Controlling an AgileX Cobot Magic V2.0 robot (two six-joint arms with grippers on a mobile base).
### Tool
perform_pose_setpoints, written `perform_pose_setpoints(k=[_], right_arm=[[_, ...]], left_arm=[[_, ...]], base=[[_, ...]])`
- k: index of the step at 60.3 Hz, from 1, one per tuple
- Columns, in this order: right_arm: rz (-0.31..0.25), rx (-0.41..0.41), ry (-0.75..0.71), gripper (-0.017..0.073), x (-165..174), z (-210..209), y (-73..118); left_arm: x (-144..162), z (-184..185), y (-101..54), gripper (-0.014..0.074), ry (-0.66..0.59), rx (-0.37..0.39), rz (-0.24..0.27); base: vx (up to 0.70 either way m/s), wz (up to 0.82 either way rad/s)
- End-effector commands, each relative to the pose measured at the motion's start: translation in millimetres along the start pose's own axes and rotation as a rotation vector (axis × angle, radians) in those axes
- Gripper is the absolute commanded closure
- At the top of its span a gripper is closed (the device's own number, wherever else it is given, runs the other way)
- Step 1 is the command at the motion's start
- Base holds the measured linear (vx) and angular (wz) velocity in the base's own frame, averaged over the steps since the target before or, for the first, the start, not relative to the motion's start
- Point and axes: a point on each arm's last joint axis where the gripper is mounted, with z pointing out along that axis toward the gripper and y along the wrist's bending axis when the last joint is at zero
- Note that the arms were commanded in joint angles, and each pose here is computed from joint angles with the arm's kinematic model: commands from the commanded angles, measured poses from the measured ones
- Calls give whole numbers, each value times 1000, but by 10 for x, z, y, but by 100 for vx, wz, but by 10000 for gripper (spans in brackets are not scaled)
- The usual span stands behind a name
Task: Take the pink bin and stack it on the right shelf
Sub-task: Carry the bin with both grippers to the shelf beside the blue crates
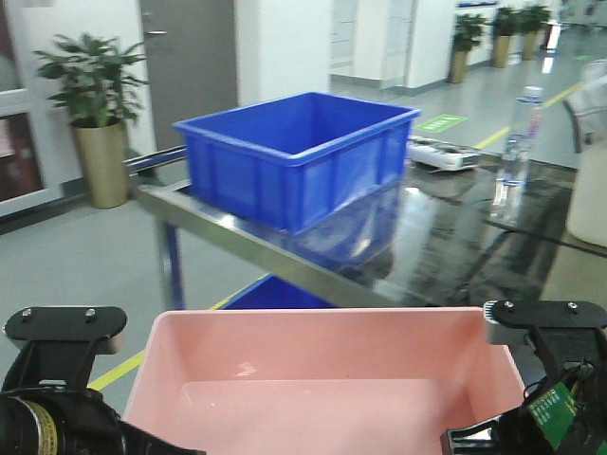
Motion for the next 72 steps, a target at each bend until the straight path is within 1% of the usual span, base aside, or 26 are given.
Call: perform_pose_setpoints(k=[1, 24, 72], right_arm=[[-32, 46, -88, 568, -79, -129, -84], [-28, 46, -88, 568, -79, -129, -84], [-28, 45, -89, 568, -80, -129, -84]], left_arm=[[-96, -154, 33, 552, -91, 14, 12], [-96, -154, 33, 552, -91, 14, 12], [-96, -154, 33, 552, -91, 14, 12]], base=[[35, -59], [30, -54], [21, -38]])
